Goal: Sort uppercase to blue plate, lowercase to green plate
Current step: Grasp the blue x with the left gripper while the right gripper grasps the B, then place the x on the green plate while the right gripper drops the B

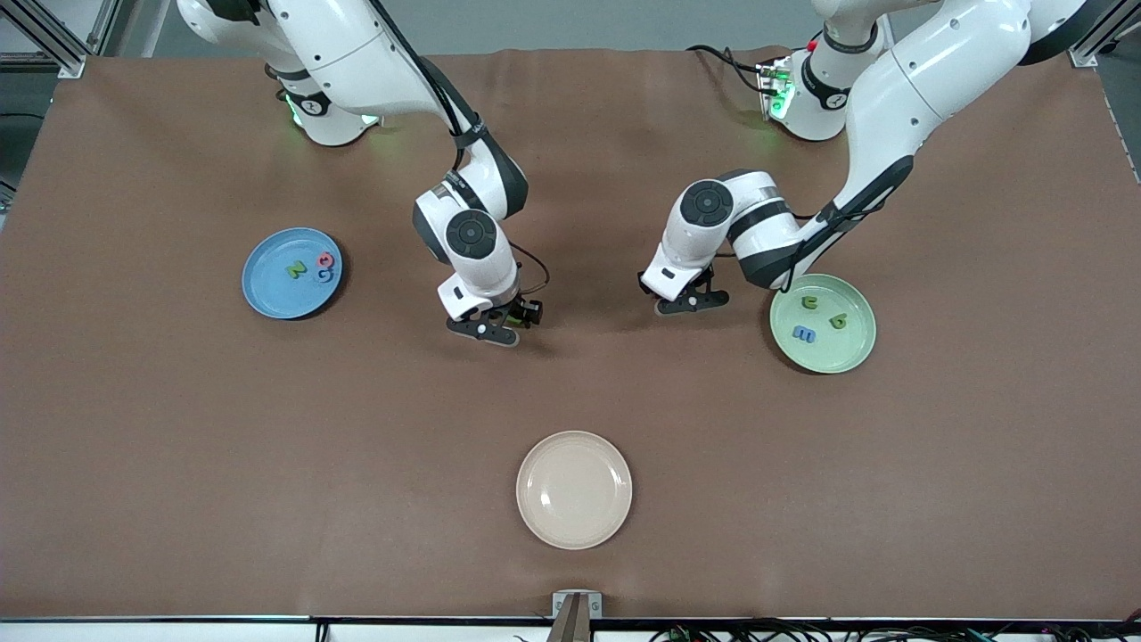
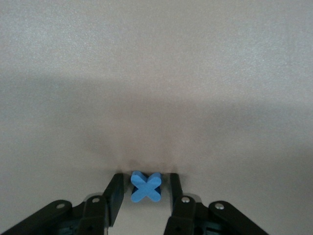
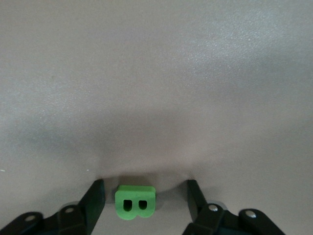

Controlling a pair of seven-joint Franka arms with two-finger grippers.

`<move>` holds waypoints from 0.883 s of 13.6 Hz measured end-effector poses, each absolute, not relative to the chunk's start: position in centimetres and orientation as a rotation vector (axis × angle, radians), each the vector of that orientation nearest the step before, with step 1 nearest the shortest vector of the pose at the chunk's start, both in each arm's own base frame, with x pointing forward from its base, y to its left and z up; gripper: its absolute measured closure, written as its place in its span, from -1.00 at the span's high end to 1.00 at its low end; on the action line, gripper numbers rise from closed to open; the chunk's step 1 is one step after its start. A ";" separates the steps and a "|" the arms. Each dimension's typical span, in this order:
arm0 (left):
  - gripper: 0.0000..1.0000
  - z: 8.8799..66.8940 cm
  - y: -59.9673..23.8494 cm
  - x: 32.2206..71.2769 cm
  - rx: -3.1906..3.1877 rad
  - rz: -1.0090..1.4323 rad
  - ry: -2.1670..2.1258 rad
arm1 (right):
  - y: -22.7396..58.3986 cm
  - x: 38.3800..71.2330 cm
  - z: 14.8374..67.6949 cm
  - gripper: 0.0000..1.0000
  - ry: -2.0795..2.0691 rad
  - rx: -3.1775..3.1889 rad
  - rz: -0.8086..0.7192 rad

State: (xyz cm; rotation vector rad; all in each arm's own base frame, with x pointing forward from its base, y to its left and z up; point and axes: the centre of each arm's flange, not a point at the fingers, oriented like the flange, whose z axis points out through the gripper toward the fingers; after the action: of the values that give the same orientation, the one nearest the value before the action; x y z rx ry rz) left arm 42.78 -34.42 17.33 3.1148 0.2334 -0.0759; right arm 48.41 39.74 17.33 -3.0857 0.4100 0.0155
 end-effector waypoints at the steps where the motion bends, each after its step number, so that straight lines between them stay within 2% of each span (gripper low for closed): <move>1: -0.24 17.4 -34.4 42.8 3.116 -0.072 0.235 | 39.8 48.5 17.5 0.26 0.411 -3.083 0.012; 2: -0.41 17.5 -34.3 42.9 3.117 -0.070 0.235 | 39.8 48.5 17.5 0.25 0.412 -3.085 0.015; 4: -0.45 17.5 -34.3 42.9 3.116 -0.070 0.236 | 39.8 48.6 17.6 0.15 0.413 -3.085 0.014; 9: -0.45 18.2 -33.2 44.1 3.110 -0.040 0.280 | 39.8 48.6 17.6 0.14 0.418 -3.084 0.015; 12: -0.45 21.5 -30.9 46.0 3.100 -0.007 0.320 | 39.8 48.6 17.6 0.07 0.427 -3.082 0.013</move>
State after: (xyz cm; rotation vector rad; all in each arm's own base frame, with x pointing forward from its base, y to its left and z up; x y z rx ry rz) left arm 45.99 -30.94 21.50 3.1003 0.3202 -0.0071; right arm 48.56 39.85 17.64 -3.0821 0.4268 0.0132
